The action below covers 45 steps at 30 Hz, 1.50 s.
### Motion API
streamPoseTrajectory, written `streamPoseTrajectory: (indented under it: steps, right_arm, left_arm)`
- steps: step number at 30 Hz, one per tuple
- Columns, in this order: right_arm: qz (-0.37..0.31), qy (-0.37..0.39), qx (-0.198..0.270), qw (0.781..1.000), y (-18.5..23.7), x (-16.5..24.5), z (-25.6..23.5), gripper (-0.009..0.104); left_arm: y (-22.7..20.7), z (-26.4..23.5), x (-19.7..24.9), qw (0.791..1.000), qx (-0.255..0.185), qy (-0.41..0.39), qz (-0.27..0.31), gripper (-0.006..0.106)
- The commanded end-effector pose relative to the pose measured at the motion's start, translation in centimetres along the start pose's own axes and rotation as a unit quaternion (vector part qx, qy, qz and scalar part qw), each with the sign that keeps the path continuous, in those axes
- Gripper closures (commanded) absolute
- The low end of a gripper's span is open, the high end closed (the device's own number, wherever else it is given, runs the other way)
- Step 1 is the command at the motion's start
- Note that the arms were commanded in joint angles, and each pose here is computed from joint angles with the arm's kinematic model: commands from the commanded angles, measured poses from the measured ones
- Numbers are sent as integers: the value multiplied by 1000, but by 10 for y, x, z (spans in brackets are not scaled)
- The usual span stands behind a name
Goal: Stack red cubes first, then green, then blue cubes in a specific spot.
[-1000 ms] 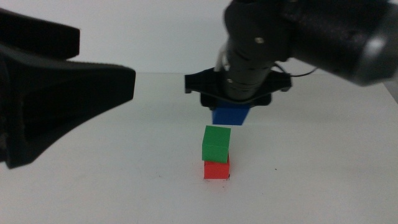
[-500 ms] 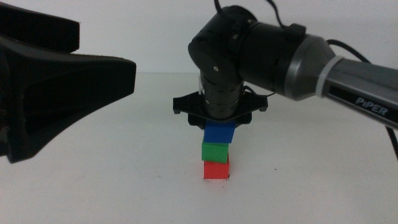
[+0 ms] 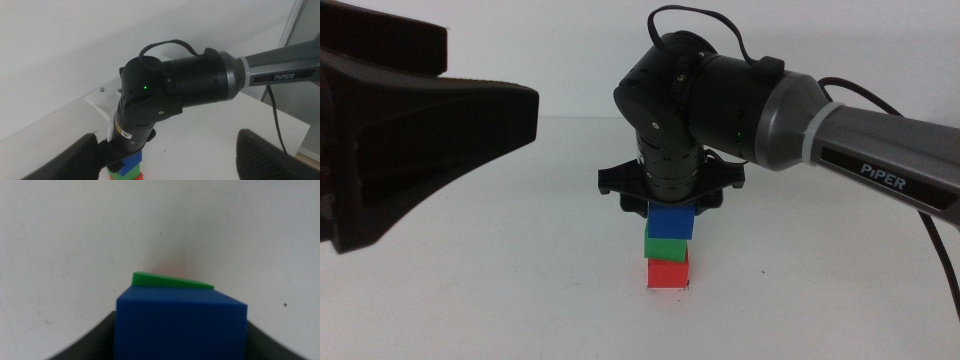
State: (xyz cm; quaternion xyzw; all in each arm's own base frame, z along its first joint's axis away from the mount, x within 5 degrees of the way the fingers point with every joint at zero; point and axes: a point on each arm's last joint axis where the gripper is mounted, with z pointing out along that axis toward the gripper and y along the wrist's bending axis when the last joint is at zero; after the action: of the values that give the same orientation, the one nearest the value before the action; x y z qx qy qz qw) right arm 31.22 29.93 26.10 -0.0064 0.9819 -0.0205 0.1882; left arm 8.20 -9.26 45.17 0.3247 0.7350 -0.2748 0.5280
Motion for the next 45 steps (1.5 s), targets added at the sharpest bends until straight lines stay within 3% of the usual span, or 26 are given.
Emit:
streamPoseTrajectory:
  steps: [1, 6, 13, 17, 20, 26, 32, 45]
  right_arm:
    - [4, 0, 10, 1000, -4, -3, 4, 35]
    - [-3, -10, 1, 1000, -4, -5, -2, 2]
    - [-2, -82, -36, 996, -45, -15, -82, 2]
    - [11, -111, -35, 993, -109, -3, -124, 2]
    - [2, -151, -60, 987, -162, 16, -146, 2]
    - [-20, -270, -91, 958, -254, 77, -165, 2]
    - [-15, -358, -114, 927, -277, 117, -166, 2]
    - [-14, -366, -120, 923, -278, 125, -170, 2]
  left_arm:
    - [0, -1, -2, 1000, 0, -12, 0, 7]
    - [0, -1, -2, 1000, -1, -16, 0, 7]
    - [0, -1, -3, 1000, -1, -18, 0, 7]
    - [0, -1, -3, 1000, -1, -18, 0, 7]
    - [0, -1, -3, 1000, -1, -18, 0, 7]
    - [0, -1, -3, 1000, -1, -18, 0, 7]
    - [0, -1, -2, 1000, -3, -17, 2, 7]
    - [0, -1, -2, 1000, -3, -17, 2, 7]
